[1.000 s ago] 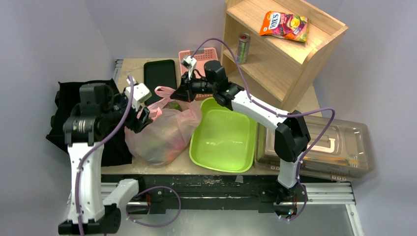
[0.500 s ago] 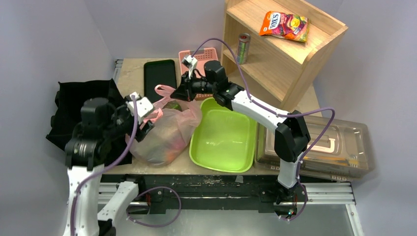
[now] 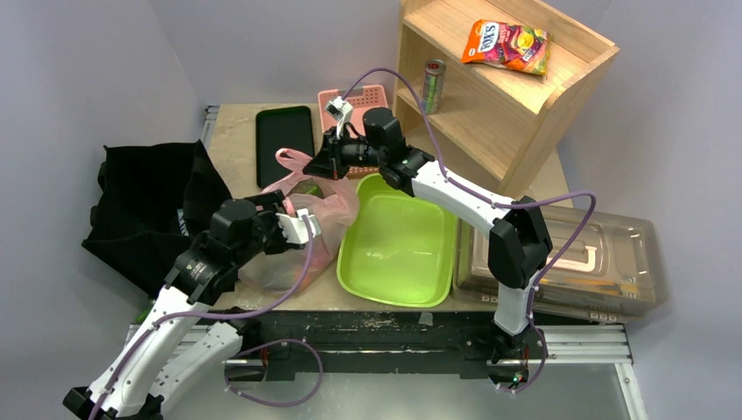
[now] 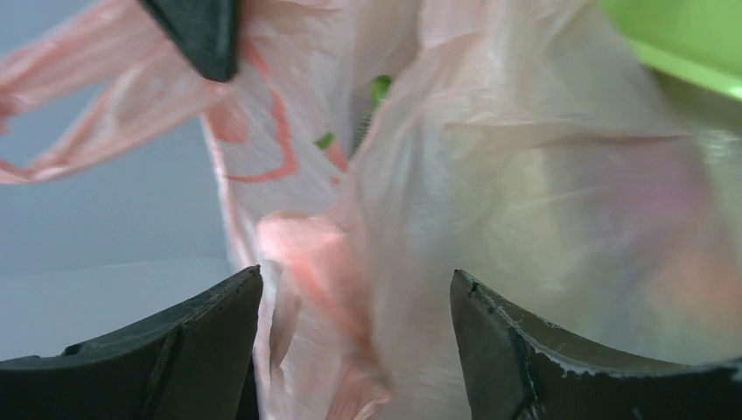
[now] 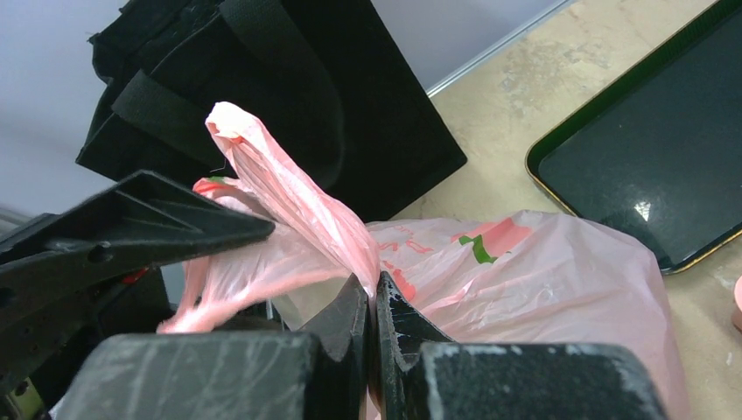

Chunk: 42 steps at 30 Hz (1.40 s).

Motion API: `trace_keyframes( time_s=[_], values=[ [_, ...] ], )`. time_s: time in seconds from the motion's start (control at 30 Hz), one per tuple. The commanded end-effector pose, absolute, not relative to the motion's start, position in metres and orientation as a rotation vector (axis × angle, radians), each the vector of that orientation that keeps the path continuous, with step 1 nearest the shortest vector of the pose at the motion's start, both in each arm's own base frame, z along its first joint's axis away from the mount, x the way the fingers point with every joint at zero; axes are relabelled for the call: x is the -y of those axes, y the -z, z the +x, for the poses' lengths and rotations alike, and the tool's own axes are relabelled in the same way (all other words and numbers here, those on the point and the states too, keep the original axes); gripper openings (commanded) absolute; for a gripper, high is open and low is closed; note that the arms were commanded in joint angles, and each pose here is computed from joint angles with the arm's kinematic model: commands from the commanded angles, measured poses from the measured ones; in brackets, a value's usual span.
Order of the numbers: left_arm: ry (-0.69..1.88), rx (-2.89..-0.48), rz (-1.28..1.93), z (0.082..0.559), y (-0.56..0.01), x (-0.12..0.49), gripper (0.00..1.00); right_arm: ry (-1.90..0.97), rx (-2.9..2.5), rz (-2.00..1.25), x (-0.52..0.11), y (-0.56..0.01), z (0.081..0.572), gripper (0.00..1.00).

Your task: Untie the knot of the grocery bags and take out the mixed food

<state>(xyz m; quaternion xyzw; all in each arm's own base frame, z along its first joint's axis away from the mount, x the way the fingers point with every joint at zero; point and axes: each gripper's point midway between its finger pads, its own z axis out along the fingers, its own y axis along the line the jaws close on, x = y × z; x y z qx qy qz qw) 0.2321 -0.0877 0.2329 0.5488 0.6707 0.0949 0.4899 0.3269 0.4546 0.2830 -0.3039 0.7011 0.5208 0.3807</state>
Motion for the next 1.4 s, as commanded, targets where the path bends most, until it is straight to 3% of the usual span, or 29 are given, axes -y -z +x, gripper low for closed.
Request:
trace_keyframes(
  time_s=[0.0,0.1,0.2,0.27,0.4,0.43,0.63,0.73,0.77,0.8,0.93,1.27,1.37],
  values=[
    [-0.628,-1.431,1.163,0.275,-0.293,0.064,0.75,-1.35,-1.698,-0.772,-0.457,-0.316,0.327,0.0],
    [-0.715,-1.393,1.06,0.279,-0.324,0.051,0.69,-1.334,-1.702,-0.789,-0.455,-0.315,0.326,0.0],
    [-0.739,-1.383,0.993,0.268,-0.356,0.039,0.56,-1.301,-1.696,-0.785,-0.451,-0.318,0.329,0.0],
    [-0.767,-1.372,0.971,0.259,-0.376,0.029,0.41,-1.269,-1.691,-0.765,-0.448,-0.321,0.334,0.0],
    [-0.795,-1.372,0.905,0.248,-0.4,0.01,0.02,-1.21,-1.665,-0.722,-0.443,-0.331,0.344,0.0],
    [-0.795,-1.372,0.883,0.246,-0.405,0.007,0.0,-1.195,-1.654,-0.709,-0.442,-0.334,0.346,0.0],
    [-0.71,-1.409,0.883,0.233,-0.403,0.004,0.0,-1.107,-1.529,-0.631,-0.429,-0.366,0.359,0.15],
    [-0.661,-1.454,0.917,0.228,-0.385,0.008,0.0,-1.11,-1.48,-0.636,-0.428,-0.381,0.359,0.41],
    [-0.636,-1.468,0.93,0.227,-0.379,0.01,0.0,-1.1,-1.474,-0.64,-0.428,-0.384,0.359,0.58],
    [-0.617,-1.477,0.924,0.227,-0.377,0.012,0.0,-1.073,-1.472,-0.639,-0.425,-0.386,0.361,0.67],
    [-0.548,-1.518,0.877,0.227,-0.377,0.015,0.0,-0.932,-1.401,-0.722,-0.421,-0.39,0.346,0.81],
    [-0.484,-1.535,0.874,0.222,-0.379,0.02,0.0,-0.695,-1.451,-0.974,-0.442,-0.323,0.327,0.88],
    [-0.478,-1.536,0.872,0.222,-0.38,0.021,0.0,-0.588,-1.465,-0.963,-0.452,-0.313,0.348,0.82]
  ],
)
